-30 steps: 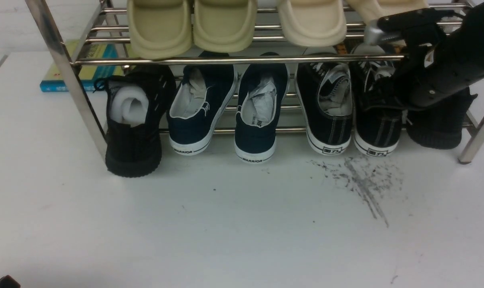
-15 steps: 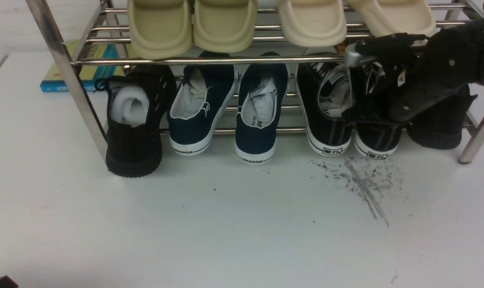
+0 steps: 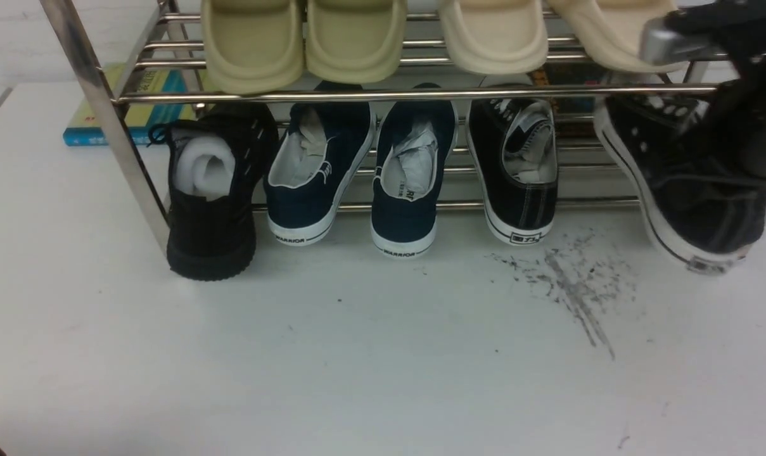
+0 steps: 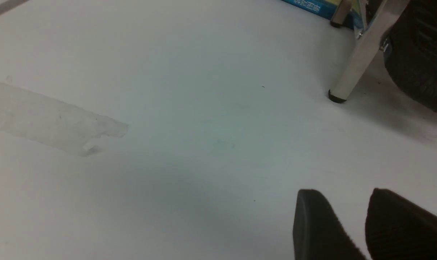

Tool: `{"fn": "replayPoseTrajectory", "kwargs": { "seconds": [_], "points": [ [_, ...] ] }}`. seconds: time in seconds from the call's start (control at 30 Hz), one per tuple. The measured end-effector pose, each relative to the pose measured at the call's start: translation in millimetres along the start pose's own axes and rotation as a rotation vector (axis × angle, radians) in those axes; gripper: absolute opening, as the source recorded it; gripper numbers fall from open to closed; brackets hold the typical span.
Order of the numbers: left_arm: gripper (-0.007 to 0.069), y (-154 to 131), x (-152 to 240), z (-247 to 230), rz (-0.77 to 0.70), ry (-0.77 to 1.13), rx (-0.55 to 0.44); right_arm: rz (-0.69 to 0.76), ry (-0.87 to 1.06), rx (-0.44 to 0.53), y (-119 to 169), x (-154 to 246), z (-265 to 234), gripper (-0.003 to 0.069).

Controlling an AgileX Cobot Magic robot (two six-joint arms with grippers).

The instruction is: Take the shoes off the shelf with your hand on the white table.

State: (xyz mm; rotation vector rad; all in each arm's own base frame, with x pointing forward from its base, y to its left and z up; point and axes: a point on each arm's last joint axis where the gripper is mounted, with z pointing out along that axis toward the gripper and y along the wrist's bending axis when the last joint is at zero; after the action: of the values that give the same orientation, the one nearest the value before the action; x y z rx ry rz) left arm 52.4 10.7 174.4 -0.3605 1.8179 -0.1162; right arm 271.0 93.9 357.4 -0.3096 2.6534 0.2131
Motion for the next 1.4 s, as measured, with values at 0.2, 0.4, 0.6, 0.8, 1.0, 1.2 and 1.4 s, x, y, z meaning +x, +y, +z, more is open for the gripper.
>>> {"fn": "replayPoseTrajectory", "kwargs": {
  "seconds": [0.2, 0.4, 0.6, 0.8, 1.0, 1.2, 1.4],
  "points": [
    [0.0242, 0.3, -0.1, 0.0, 0.007, -0.001, -0.003, 0.004, 0.023, -0.104, 9.6, 29.3, -47.1, 0.0013],
    [0.0242, 0.3, -0.2, 0.0, 0.009, -0.002, -0.003, -0.062, 0.104, -0.224, 30.7, 86.9, -44.4, 0.0014],
    [0.0242, 0.4, -0.1, 0.0, 0.011, -0.001, -0.005, -0.131, 0.277, -0.266, 53.5, 132.8, -15.1, 0.0015],
    [0.0242, 0.5, -0.1, 0.0, 0.012, -0.001, -0.005, -0.169, 0.292, -0.145, 67.7, 144.1, 10.4, 0.0016],
    [0.0242, 0.5, -0.1, 0.0, 0.013, -0.001, -0.005, -0.121, 0.28, 0.02, 80.3, 138.2, 41.4, 0.0018],
    [0.0242, 0.6, -0.2, 0.0, 0.015, -0.002, -0.006, -0.012, 0.248, 0.1, 86.9, 129.3, 72.5, 0.0027],
    [0.0242, 0.7, -0.3, 0.0, 0.021, -0.004, -0.008, 0.04, 0.282, 0.174, 89.8, 129.1, 100.2, 0.0086]
  ]
}}
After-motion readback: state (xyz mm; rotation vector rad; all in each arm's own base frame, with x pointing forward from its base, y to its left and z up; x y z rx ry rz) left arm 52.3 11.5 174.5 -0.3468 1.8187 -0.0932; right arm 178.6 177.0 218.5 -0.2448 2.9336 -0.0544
